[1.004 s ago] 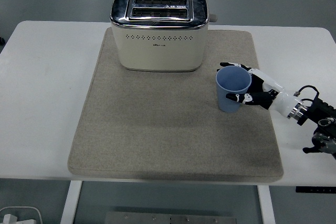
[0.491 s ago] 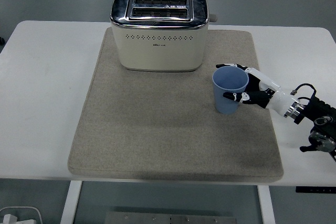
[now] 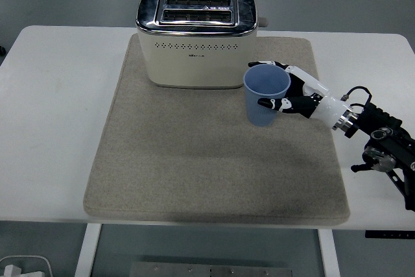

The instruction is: Put the water cup in front of the bread machine

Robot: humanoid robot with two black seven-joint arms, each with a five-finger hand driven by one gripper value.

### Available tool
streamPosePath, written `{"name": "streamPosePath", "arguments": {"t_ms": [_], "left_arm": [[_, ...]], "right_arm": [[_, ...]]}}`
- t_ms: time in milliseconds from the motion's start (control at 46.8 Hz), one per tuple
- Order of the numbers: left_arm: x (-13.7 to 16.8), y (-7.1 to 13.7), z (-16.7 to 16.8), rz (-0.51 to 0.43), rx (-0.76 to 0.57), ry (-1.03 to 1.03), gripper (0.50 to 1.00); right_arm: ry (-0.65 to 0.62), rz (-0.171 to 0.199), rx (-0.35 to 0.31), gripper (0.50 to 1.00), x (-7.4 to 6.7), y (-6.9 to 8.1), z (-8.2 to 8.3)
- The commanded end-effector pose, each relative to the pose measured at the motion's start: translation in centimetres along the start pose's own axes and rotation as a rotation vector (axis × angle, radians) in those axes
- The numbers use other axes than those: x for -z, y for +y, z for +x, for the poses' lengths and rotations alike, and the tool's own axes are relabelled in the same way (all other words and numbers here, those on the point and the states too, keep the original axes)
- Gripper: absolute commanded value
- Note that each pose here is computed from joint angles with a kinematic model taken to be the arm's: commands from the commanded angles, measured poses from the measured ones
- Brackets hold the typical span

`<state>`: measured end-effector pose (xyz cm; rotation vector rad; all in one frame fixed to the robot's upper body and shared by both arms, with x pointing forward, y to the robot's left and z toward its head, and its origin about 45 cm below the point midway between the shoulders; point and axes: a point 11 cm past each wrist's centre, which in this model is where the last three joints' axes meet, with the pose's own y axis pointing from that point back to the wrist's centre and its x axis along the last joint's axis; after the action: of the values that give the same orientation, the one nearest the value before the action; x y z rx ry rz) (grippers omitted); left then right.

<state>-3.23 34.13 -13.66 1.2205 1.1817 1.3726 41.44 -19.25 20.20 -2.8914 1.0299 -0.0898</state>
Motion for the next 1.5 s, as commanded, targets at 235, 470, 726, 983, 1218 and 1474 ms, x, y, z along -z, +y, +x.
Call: {"name": "streamPosePath", "arguments": {"t_ms": [235, 470, 726, 983, 1218, 1474], "left_arm": [[0.0, 0.0, 0.0, 0.0, 0.002, 0.0, 1.0], [0.0, 0.0, 0.0, 0.0, -0.001, 0.0, 1.0], [0.0, 0.0, 0.0, 0.0, 0.0, 0.0, 1.0], [0.0, 0.0, 0.0, 0.0, 0.0, 0.0, 1.0], [-0.1, 0.0, 0.0, -0.001, 0.002, 0.0, 1.0], [0.0, 0.0, 0.0, 0.0, 0.0, 0.0, 1.0]], "right_arm": [[0.031, 0.039, 0.083, 0.547, 1.1, -5.0, -3.6], [0.058, 0.05, 0.107, 0.545, 1.0, -7.9, -6.3], [0.085, 0.059, 0.066, 0.547, 0.5, -9.3, -7.9], [0.139, 0.015, 0.011, 0.556, -0.9, -8.8, -7.3], [0.125, -0.026, -0.048, 0.574, -2.2, -8.0, -6.9], [0.102, -0.047, -0.057, 0.611, -3.4, -7.2, -7.2]]}}
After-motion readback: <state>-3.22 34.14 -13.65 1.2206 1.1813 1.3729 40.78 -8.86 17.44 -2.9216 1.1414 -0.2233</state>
